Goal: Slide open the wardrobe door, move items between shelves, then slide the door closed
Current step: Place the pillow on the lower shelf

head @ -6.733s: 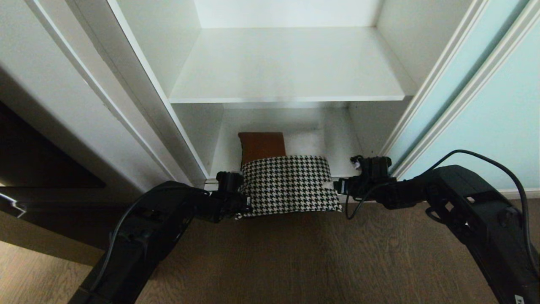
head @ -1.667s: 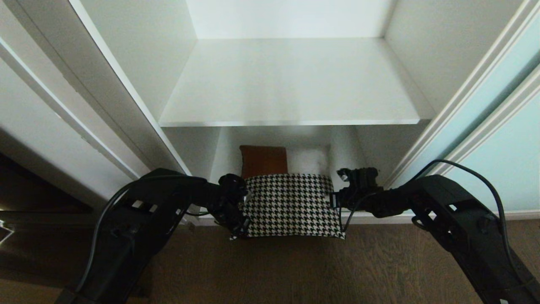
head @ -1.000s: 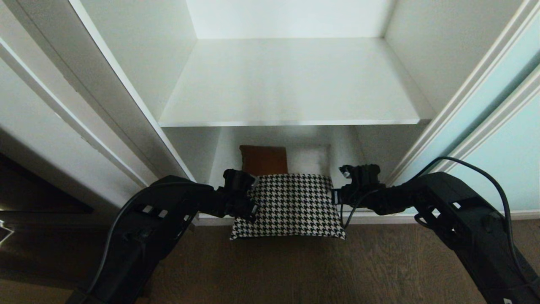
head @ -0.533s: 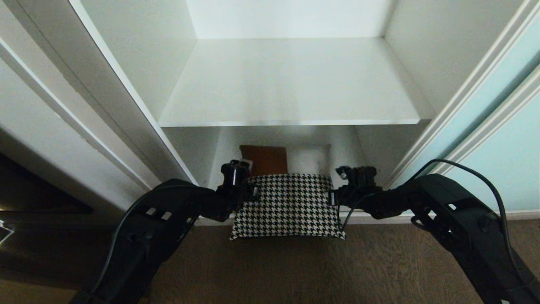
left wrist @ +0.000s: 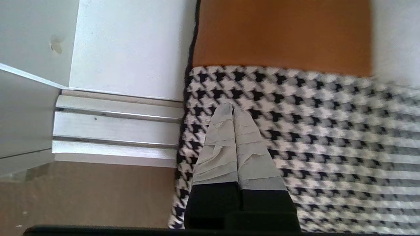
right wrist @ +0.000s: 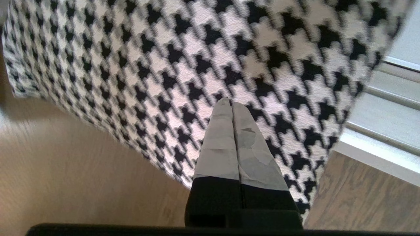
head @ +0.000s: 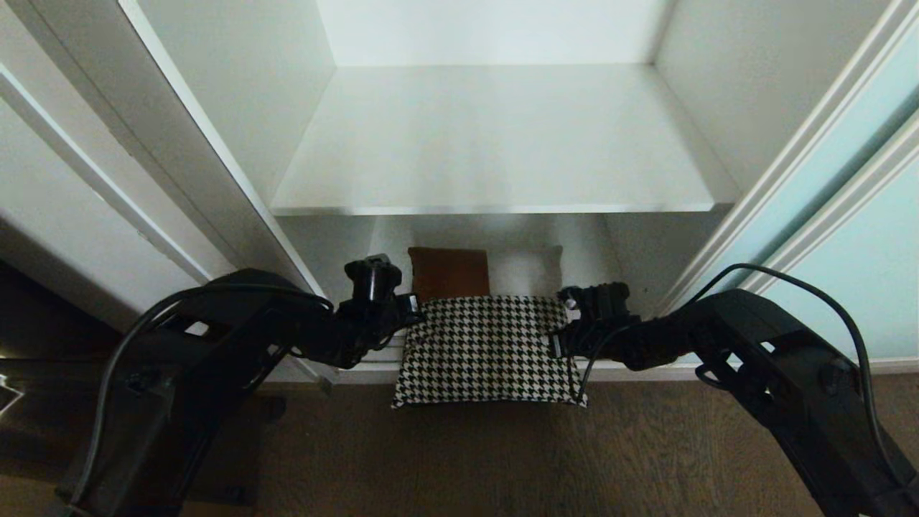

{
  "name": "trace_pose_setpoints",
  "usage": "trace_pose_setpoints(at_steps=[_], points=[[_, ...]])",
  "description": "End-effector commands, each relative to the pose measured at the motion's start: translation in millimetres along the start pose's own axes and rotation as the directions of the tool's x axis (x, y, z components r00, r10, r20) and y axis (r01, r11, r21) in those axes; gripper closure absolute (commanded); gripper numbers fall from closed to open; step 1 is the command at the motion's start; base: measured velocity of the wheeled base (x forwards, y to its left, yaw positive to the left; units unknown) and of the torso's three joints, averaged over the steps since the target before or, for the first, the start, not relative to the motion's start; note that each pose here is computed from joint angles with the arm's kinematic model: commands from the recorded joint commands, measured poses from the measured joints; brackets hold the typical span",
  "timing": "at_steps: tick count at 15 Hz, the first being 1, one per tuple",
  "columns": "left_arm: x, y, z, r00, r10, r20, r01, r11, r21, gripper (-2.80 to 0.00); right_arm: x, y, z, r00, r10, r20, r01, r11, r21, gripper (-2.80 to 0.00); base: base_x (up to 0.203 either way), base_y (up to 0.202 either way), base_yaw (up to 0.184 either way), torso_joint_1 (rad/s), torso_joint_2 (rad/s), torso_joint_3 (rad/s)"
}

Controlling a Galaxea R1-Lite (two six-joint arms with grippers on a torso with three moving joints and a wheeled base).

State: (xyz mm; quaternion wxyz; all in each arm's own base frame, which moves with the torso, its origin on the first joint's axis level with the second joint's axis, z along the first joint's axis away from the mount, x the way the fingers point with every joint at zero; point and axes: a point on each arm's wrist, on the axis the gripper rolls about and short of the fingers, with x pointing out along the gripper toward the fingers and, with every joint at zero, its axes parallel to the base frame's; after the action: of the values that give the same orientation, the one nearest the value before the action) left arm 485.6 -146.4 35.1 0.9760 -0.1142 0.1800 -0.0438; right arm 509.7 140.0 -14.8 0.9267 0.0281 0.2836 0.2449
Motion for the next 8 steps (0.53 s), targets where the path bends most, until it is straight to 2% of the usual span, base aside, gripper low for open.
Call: trace_pose_setpoints(at_steps=[1, 3, 6, 8], points=[[-8, -0.4, 4, 1.000, -0.015, -0.004, 0.015, 1.000, -0.006, 0.00, 5, 8, 3, 0.999, 0.008, -0.031, -0.009, 0.999, -0.032, 0.00, 0.000, 0.000, 0.000, 0.000, 0.00, 0.000], [-7, -0.4, 1, 1.000, -0.024, -0.016, 0.024, 1.000, -0.006, 0.00, 10, 7, -7, 0.994, -0.009, -0.109, -0.002, 0.995, -0.099, 0.00, 0.000, 0.000, 0.000, 0.000, 0.00, 0.000], [-6, -0.1, -3, 0.999, -0.027, -0.031, 0.027, 1.000, -0.003, 0.00, 13, 0, -21, 0.982, -0.085, -0.170, 0.053, 0.982, -0.181, 0.00, 0.000, 0.000, 0.000, 0.000, 0.00, 0.000], [-6, 0.2, -7, 0.999, -0.025, -0.043, 0.025, 1.000, 0.000, 0.00, 12, -7, -24, 0.976, -0.104, -0.191, 0.065, 0.978, -0.200, 0.00, 0.000, 0.000, 0.000, 0.000, 0.00, 0.000]])
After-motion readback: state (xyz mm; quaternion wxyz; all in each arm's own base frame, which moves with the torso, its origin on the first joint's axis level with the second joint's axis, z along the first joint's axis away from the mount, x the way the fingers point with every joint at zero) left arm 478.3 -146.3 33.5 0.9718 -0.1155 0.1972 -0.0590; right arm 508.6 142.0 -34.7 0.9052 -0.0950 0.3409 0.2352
